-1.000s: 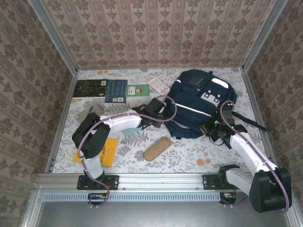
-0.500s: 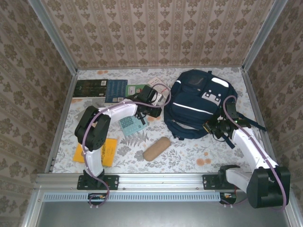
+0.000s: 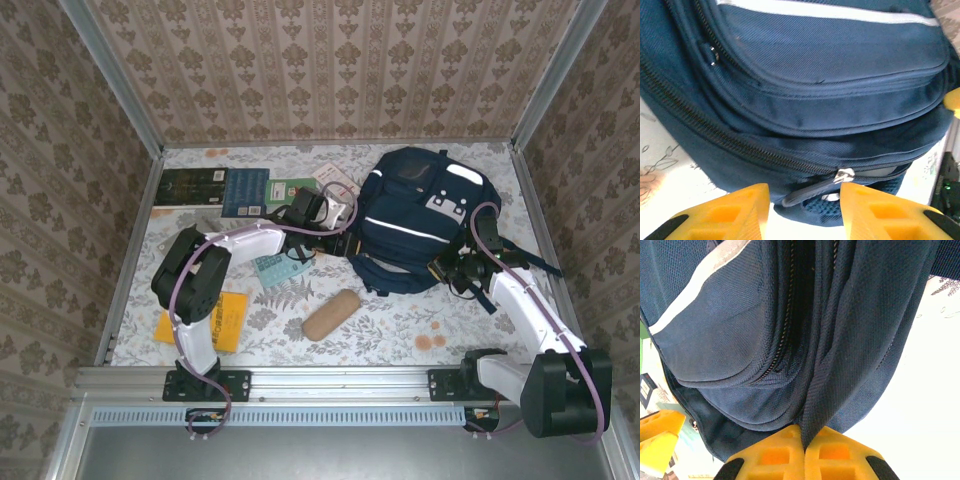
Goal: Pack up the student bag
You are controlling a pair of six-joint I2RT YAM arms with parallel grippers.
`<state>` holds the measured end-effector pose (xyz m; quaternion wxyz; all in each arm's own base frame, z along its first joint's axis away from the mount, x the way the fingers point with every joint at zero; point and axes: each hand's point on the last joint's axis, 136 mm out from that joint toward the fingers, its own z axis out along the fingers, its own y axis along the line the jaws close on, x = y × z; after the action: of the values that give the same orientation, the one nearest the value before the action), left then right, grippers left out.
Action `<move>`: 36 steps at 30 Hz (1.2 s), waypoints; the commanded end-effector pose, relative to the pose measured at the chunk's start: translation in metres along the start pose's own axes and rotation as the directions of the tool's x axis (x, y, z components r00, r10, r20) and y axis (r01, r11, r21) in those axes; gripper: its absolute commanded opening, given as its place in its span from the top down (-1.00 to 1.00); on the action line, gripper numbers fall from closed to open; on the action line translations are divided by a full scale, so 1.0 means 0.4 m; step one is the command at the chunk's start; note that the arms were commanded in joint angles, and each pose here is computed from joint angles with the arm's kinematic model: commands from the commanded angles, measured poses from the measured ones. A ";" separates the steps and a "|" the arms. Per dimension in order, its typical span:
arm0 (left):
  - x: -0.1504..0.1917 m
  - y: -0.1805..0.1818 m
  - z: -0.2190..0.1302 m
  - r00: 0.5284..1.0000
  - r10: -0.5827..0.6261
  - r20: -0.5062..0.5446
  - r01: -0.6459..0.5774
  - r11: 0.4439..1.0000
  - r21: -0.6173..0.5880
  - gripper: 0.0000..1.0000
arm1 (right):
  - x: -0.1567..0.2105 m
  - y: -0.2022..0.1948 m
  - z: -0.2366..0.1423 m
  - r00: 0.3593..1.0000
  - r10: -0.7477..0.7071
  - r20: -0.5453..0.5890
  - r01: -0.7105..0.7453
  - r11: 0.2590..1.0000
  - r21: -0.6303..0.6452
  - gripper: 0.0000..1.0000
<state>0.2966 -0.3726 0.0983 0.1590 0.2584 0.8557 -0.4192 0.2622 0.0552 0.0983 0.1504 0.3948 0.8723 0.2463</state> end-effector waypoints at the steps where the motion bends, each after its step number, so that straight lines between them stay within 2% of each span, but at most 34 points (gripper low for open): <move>1: 0.002 -0.018 0.008 1.000 -0.025 -0.001 0.025 0.998 0.062 0.14 | -0.019 0.040 -0.013 0.999 -0.036 0.021 0.037 0.998 -0.053 1.00; 13: 0.037 0.000 0.042 0.998 -0.029 -0.049 0.031 0.999 0.030 0.00 | -0.016 0.034 -0.012 0.999 -0.032 0.020 0.033 0.998 -0.051 1.00; 17: 0.040 -0.012 0.045 0.998 -0.027 -0.052 0.030 0.998 0.053 0.01 | -0.014 0.031 -0.009 0.999 -0.028 0.015 0.029 0.998 -0.047 1.00; 26: 0.046 -0.044 0.031 0.999 -0.015 -0.048 0.020 0.995 0.098 0.25 | -0.008 0.020 -0.003 1.000 -0.019 0.008 0.019 0.999 -0.039 1.00; 36: 0.066 -0.074 0.033 0.998 0.005 -0.069 0.005 0.989 0.146 0.20 | -0.013 0.025 0.002 1.000 -0.018 0.017 0.019 0.998 -0.055 1.00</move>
<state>0.2724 -0.3851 0.0838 0.1178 0.2646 0.8465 -0.4467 0.2619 0.0561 0.0965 0.1500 0.3929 0.8724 0.2491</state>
